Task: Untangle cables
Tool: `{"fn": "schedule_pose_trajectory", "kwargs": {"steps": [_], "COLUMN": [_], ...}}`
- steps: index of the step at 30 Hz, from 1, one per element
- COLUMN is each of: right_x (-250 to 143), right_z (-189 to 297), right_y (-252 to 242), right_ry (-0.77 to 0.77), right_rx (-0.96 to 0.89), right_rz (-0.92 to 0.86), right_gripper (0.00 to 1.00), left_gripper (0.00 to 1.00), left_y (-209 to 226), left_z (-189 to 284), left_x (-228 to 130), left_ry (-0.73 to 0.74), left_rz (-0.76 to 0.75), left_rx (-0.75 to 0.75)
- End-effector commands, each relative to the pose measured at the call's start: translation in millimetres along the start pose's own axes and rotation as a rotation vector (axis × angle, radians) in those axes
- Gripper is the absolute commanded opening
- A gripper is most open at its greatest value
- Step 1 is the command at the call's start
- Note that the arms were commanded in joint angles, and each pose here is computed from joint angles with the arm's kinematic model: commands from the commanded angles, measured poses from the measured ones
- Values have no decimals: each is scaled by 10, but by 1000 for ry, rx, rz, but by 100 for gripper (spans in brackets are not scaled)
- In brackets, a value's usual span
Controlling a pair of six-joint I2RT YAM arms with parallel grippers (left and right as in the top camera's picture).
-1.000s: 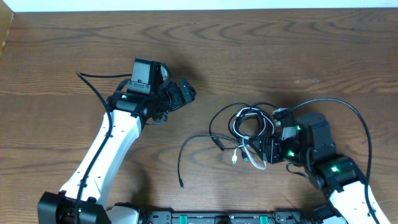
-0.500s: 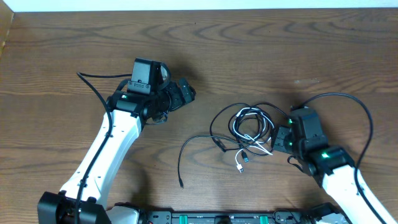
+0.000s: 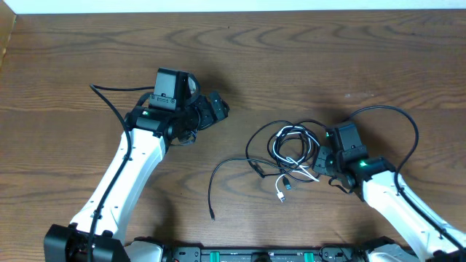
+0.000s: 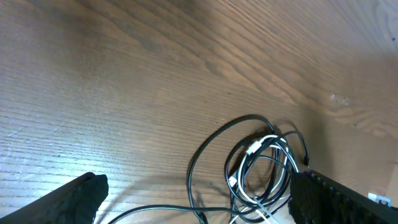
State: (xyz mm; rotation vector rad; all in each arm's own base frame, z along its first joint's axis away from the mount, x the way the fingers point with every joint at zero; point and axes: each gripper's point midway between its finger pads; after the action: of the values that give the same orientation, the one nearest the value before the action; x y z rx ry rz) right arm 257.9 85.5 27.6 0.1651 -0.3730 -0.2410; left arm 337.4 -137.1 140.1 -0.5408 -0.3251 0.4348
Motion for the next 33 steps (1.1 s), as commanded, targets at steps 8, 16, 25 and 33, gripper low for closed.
{"fn": "schedule_pose_trajectory", "kwargs": {"steps": [8,16,25,33], "right_x": [-21,33,228,231], "right_z": [-303,-380,-31,856], "right_y": [39,132,388,890], "right_ry": [48,38,-25,-213], "right_rx": [10,54,221,540], "right_rz": [-81,-80,59,482], "right_gripper": [28,1,1,1], "left_gripper": [99,99,99,99], "left_y": [-1,-1,-2,-30], "left_z": [8,8,8,8], "left_x": [23,23,22,45], "left_ry": [-11,-11,-10,-19], "left_rz": [-22,-22,-22,-27], "left_rx": [5,5,5,-7]}}
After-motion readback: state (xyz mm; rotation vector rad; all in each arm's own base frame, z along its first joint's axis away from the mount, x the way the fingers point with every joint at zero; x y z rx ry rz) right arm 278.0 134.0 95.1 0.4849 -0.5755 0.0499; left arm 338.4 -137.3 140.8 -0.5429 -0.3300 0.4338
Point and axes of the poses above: each gripper's point midway between its finger pads, its own z axis back along the fingers, its own y axis along the line the jaws close on, x = y × z, and after that the axes turned 5 degrees about z, right-handed
